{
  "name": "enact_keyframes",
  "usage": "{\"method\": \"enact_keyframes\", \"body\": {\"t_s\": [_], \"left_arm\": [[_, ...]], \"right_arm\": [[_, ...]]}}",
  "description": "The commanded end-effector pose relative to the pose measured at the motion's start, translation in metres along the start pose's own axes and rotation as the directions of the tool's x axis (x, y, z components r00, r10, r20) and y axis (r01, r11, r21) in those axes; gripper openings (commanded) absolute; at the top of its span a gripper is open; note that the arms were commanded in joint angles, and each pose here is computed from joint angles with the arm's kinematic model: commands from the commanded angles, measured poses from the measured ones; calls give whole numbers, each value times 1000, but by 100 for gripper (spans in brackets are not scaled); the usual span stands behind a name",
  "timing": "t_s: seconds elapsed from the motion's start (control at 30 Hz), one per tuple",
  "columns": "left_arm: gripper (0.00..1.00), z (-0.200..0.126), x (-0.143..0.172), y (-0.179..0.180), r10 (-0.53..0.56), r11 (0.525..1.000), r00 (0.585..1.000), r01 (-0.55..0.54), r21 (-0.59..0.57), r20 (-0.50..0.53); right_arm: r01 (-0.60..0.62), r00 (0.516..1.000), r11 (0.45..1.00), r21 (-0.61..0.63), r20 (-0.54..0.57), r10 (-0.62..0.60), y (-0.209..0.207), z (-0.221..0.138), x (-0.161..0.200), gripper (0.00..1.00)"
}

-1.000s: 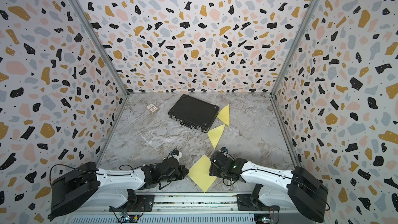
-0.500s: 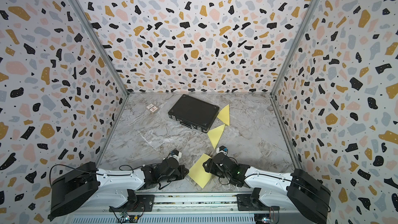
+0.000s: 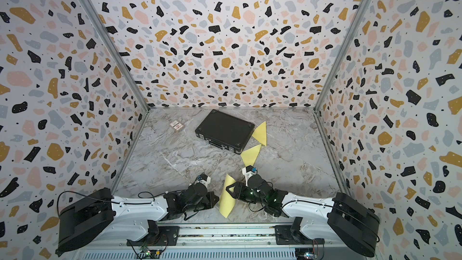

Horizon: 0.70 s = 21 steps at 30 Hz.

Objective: Fold the square paper diagonally
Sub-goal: Fold the paper at the center of the board.

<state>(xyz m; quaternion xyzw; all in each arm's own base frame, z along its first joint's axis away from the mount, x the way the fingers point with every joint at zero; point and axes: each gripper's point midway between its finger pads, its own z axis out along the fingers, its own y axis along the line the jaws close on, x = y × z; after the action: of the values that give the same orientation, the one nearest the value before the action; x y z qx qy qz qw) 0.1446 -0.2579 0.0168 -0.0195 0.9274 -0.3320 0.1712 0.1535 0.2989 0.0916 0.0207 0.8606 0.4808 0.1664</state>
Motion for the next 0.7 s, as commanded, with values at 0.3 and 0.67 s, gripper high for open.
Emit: {"method": "enact_keyframes", "body": {"t_s": [0.3, 0.67], "left_arm": [[0, -2, 18, 42, 4, 988, 998, -13, -155, -57], [0, -2, 18, 43, 4, 988, 998, -13, -157, -56]], "right_arm": [[87, 996, 994, -69, -4, -88, 29, 2, -5, 63], [190, 979, 885, 425, -20, -201, -51, -40, -17, 62]]}}
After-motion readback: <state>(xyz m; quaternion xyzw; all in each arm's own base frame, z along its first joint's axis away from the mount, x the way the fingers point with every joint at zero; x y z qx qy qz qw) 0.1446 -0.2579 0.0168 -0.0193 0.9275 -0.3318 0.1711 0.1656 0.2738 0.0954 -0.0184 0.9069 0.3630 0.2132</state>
